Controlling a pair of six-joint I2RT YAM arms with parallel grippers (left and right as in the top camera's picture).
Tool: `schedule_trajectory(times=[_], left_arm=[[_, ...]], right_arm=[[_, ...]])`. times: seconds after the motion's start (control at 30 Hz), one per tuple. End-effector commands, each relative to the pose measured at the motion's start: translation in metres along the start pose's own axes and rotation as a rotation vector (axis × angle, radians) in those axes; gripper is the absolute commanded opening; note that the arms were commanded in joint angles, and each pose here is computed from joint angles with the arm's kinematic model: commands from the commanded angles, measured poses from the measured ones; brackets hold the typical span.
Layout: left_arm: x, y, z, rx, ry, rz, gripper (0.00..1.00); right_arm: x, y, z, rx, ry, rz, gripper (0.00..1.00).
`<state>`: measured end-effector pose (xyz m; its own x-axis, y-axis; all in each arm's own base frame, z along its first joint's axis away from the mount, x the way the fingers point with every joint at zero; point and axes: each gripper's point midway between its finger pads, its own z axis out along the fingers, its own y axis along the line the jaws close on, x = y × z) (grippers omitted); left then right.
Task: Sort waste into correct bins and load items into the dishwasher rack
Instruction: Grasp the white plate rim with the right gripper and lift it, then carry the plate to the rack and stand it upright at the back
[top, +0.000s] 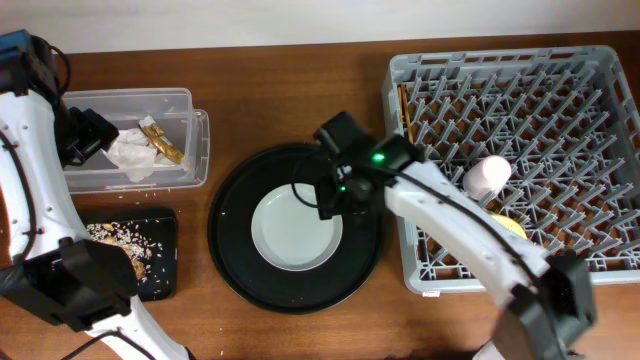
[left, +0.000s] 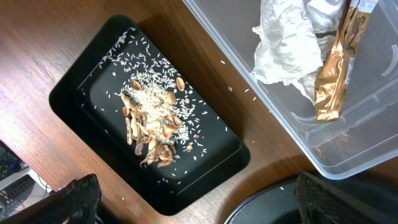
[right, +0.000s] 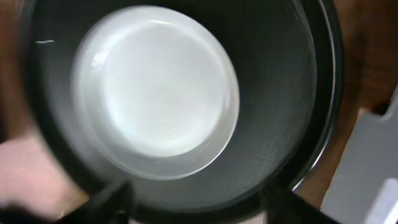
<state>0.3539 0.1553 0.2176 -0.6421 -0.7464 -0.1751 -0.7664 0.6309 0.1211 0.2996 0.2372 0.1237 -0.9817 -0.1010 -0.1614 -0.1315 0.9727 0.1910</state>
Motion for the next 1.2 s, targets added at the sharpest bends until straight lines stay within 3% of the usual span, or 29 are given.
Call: schedule_trajectory(times=[0.0,0.27,0.5,0.6,0.67,0.7,0.73,0.83,0.93,1.17], left_arm=[[0.0,0.007,-0.01,0.002,-0.027,-0.004,0.99],[0.0,0.007,-0.01,0.002,-0.027,-0.004,0.99],[0.0,0.007,-0.01,0.002,-0.027,-0.004,0.99],[0.0,0.007,-0.01,0.003,-0.027,-0.004,0.99],[0.0,0.007,-0.01,0.002,-0.027,-0.004,0.99],[0.0,0.007,-0.01,0.003,-0.027,-0.004,0.99],[0.0,0.007,-0.01,0.002,-0.027,-0.004,0.99],[0.0,0.007,-0.01,0.003,-0.027,-0.004,0.99],[0.0,0.007,-0.01,0.003,-0.027,-0.004,0.99],[0.0,0.007,-0.01,0.003,-0.027,-0.004,0.99]], right_arm=[[-0.002,-0.016,0.035,0.111,0.035,0.064,0.64],[0.022,-0.025,0.107,0.162,0.225,0.08,0.67],[0.027,-0.029,0.113,0.174,0.235,0.106,0.36],[0.031,-0.032,0.116,0.179,0.244,0.107,0.34],[0.036,-0.034,0.12,0.179,0.251,0.108,0.26],[0.041,-0.035,0.124,0.175,0.261,0.115,0.2],[0.044,-0.037,0.124,0.182,0.269,0.135,0.04],[0.042,-0.036,0.12,0.178,0.267,0.146,0.04],[0.026,-0.033,0.091,0.183,0.248,0.16,0.04],[-0.062,-0.097,-0.07,0.404,-0.08,0.26,0.04]])
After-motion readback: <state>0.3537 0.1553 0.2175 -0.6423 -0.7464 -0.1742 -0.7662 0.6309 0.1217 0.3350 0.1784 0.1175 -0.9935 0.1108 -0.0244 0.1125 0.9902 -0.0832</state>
